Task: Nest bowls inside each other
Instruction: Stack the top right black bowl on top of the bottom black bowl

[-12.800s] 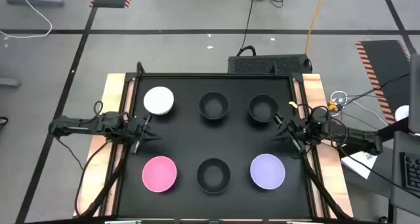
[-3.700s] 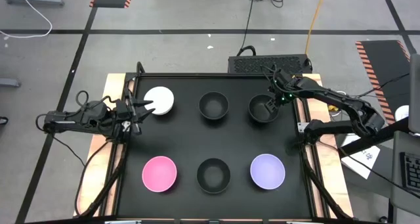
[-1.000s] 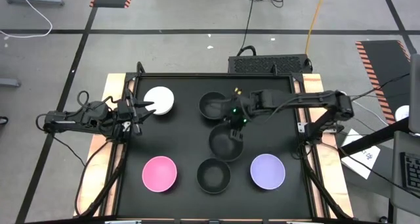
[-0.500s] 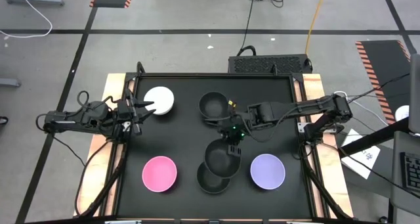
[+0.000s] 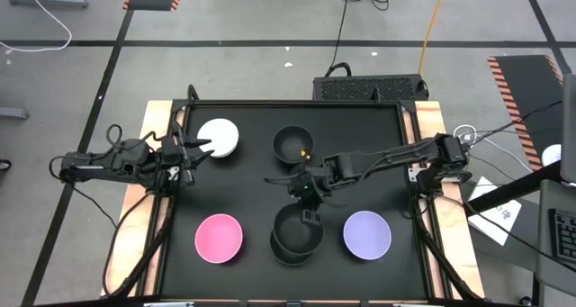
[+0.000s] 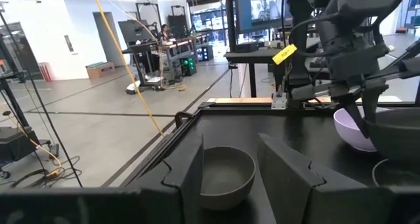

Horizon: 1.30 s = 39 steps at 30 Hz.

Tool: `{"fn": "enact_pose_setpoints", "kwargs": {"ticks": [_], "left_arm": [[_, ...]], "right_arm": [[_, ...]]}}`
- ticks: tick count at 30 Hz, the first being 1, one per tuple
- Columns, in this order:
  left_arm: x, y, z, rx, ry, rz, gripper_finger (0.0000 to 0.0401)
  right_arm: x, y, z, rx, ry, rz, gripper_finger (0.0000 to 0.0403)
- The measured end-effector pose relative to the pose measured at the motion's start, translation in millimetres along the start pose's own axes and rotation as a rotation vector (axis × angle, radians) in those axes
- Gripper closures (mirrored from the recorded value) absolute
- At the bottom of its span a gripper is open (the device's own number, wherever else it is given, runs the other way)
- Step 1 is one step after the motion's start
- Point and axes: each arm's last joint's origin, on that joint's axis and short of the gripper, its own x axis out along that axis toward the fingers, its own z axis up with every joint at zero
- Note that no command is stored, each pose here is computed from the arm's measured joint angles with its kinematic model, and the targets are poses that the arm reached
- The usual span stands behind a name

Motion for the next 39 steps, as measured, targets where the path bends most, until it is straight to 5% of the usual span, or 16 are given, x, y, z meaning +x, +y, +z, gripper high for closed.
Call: {"fn": "enact_pose_setpoints", "kwargs": {"ticks": [14, 39], "left_arm": [[0, 0, -1, 0.0, 0.008, -0.001, 0.0254], [0, -1, -1, -0.005, 0.012, -0.027, 0.0254]], "right_arm": [[-2, 9, 4, 0.034, 0.012, -0.019, 0.0403], [40, 4, -1, 0.096, 0.098, -0.077, 0.0403]]}}
